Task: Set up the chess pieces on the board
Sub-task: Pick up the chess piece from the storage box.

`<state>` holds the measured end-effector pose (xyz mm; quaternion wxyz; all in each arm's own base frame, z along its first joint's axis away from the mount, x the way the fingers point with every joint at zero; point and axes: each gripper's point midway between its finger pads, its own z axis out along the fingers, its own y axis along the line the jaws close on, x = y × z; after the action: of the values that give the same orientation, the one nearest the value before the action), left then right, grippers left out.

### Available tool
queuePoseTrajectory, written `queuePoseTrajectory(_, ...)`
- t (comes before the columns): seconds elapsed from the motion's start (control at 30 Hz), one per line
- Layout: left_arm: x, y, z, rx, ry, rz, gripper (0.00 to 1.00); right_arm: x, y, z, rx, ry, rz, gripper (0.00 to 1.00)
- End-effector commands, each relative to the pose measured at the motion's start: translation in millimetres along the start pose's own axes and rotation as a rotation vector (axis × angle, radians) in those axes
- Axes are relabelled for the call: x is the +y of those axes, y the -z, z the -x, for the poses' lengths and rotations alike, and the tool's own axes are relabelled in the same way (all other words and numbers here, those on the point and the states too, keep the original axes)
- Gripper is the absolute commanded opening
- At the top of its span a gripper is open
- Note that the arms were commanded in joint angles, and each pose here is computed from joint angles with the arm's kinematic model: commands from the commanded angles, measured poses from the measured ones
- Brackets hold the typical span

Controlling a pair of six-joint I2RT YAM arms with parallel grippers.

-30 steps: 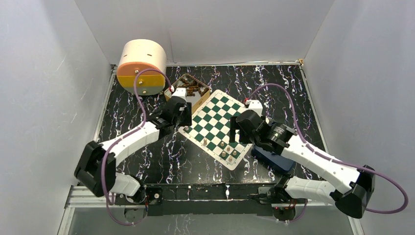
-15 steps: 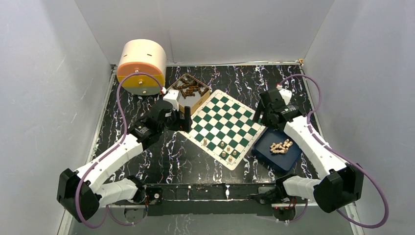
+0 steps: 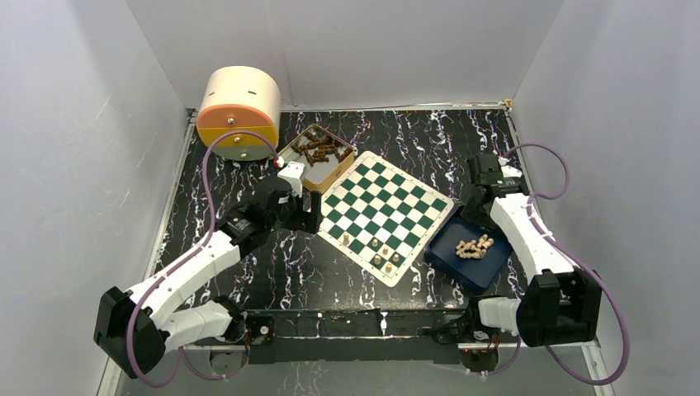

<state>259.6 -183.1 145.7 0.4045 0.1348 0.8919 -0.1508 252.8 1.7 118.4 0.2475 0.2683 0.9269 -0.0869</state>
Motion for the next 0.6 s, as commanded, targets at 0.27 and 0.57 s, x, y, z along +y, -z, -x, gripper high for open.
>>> queuePoseTrajectory(0.27, -3.1, 18.8, 19.1, -0.089, -0.034, -0.014, 0.95, -22.1, -43.9, 8.5, -0.044, -0.212, -0.054, 0.34)
queuePoseTrajectory(0.57, -2.0, 19.8, 19.6, -0.094, -0.039, -0.01, 0.95, -39.5, -56.0, 15.4, -0.082, -0.264, -0.11, 0.36)
